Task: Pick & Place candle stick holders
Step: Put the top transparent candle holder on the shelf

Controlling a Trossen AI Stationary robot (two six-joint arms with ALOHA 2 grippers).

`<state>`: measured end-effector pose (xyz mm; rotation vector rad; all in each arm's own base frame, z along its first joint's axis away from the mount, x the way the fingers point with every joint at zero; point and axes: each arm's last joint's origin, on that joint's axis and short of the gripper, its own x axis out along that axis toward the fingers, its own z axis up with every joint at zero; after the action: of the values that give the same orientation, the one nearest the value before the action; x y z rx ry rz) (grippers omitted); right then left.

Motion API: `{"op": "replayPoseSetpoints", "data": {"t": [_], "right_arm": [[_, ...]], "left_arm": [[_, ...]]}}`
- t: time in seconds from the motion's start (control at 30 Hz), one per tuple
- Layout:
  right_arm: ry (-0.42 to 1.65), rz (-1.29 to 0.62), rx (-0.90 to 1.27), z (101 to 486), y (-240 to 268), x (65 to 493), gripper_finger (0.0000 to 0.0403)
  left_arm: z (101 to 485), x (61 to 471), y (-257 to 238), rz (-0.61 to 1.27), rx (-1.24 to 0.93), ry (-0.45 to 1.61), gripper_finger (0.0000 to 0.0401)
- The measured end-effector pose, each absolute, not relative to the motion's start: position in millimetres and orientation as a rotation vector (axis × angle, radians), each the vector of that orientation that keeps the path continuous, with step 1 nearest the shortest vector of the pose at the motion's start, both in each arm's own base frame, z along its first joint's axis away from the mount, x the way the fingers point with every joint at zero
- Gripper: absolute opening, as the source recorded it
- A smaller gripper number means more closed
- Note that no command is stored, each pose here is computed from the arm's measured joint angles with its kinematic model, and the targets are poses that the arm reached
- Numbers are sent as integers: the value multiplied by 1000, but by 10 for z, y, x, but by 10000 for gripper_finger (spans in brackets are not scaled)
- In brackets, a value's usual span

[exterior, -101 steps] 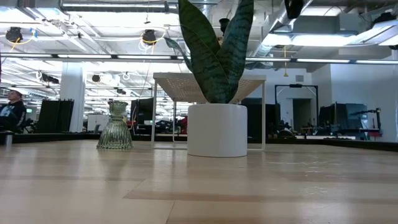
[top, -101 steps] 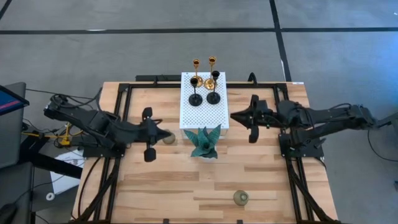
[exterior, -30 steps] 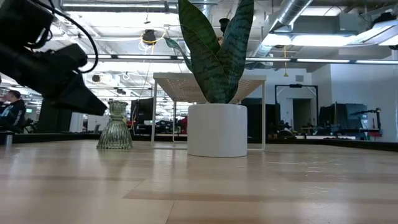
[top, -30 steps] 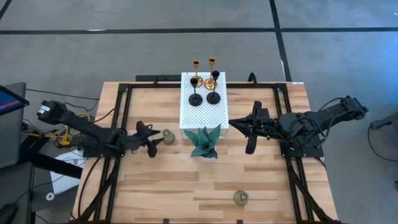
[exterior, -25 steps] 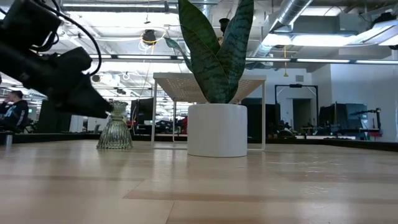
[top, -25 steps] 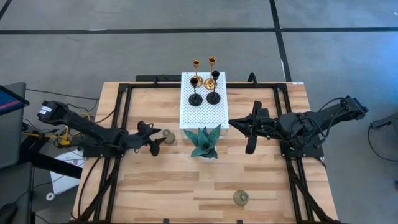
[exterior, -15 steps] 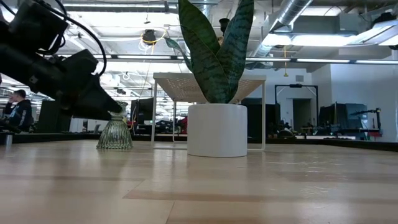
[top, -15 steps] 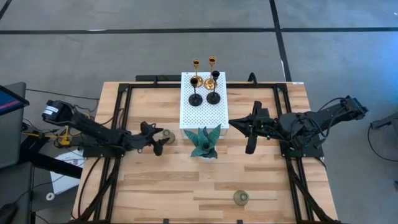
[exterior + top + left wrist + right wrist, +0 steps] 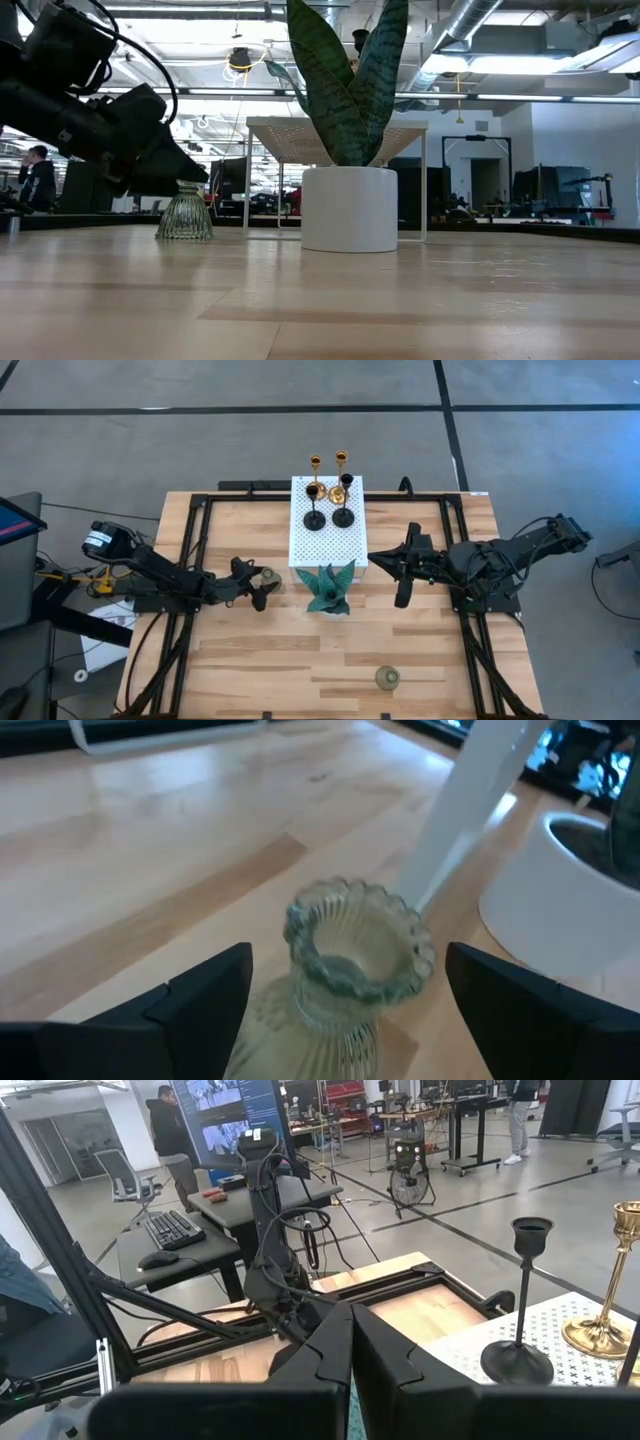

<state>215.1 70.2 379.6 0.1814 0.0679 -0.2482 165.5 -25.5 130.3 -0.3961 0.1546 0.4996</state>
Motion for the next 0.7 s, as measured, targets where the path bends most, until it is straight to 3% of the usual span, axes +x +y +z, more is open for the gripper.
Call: {"op": "replayPoseSetpoints", "data": {"t": [0.27, 0.63, 0.7], "right_arm": [[68, -249, 181, 3796, 702, 2151, 0], [83, -250, 172, 3780, 701, 2149, 0], [84, -250, 172, 3780, 701, 2149, 0]], "left_arm": [[1322, 1655, -237, 576, -391, 106, 297], [1331, 1665, -247, 541, -400, 110, 141], [1334, 1669, -255, 517, -408, 115, 135]]}}
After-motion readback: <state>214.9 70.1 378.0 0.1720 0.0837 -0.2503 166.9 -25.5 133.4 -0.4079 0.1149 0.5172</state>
